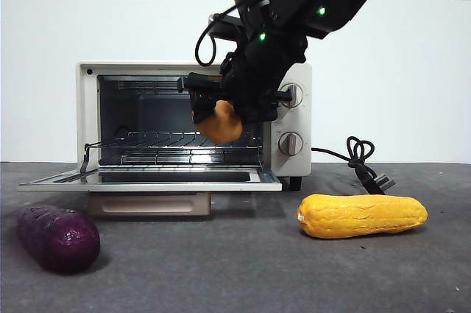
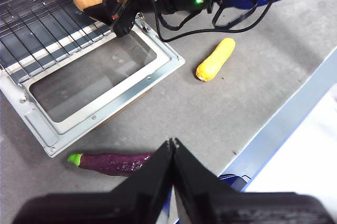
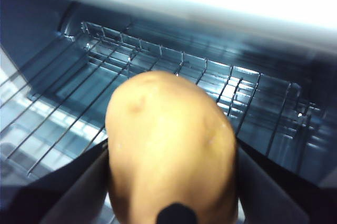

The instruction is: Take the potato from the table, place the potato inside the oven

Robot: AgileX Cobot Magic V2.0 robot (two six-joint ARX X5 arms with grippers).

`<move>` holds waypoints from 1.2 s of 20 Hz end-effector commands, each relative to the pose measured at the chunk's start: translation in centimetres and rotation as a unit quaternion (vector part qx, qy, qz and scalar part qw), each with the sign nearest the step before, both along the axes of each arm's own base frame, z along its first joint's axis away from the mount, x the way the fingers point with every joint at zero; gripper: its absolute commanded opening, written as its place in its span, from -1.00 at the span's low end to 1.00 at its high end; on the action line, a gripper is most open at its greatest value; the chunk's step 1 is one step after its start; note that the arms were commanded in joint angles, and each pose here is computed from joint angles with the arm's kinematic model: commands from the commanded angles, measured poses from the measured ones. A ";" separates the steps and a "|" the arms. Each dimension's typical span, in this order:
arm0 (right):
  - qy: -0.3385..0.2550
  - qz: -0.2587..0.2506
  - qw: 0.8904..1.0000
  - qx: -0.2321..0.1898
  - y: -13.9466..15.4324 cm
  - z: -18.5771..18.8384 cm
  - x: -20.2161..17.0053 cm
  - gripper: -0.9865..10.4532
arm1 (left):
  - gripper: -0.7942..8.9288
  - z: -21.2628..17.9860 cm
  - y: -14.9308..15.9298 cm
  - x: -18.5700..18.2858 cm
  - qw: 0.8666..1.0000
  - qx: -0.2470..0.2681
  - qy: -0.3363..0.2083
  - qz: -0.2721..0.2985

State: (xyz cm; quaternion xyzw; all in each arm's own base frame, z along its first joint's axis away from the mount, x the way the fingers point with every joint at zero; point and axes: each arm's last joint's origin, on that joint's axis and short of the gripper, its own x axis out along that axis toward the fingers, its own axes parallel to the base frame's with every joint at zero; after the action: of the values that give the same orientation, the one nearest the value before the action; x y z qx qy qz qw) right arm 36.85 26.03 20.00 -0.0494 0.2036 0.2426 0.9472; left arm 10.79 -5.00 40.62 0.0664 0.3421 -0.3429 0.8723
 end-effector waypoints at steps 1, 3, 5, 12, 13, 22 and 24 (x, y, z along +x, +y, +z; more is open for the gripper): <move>0.021 -0.009 1.000 -0.007 -0.3 -1.3 0.3 -0.86 | -0.85 0.0 0.0 -0.1 1.000 0.003 -0.004 -0.004; 0.022 -0.009 1.000 -0.007 -0.3 -1.3 0.3 -0.62 | -0.85 0.0 0.0 -0.1 1.000 0.003 -0.005 -0.004; 0.028 -0.010 1.000 -0.009 -0.4 -1.4 0.3 -0.08 | -0.85 0.0 0.0 -0.1 1.000 0.004 -0.005 -0.005; 0.031 -0.015 0.999 0.007 -0.3 -0.7 0.0 0.17 | -0.85 0.0 0.0 -0.1 1.000 0.004 -0.005 -0.005; 0.030 -0.018 0.999 0.011 -0.3 -0.4 -0.1 0.17 | -0.85 0.0 0.0 -0.1 1.000 0.004 -0.005 -0.005; 0.055 -0.020 0.998 -0.004 -1.9 4.1 -2.3 0.17 | -0.85 0.3 0.1 0.2 0.999 0.013 -0.027 0.011; 0.072 -0.020 0.997 -0.013 -2.6 5.4 -3.3 0.17 | -0.85 0.3 0.0 0.3 0.999 0.014 -0.033 0.014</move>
State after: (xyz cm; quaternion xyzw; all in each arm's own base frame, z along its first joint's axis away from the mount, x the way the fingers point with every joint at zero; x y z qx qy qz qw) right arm 33.57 23.53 25.82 -0.0436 0.2701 0.2277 0.9345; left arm 11.08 -4.96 40.83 0.0804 0.3261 -0.3222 0.8851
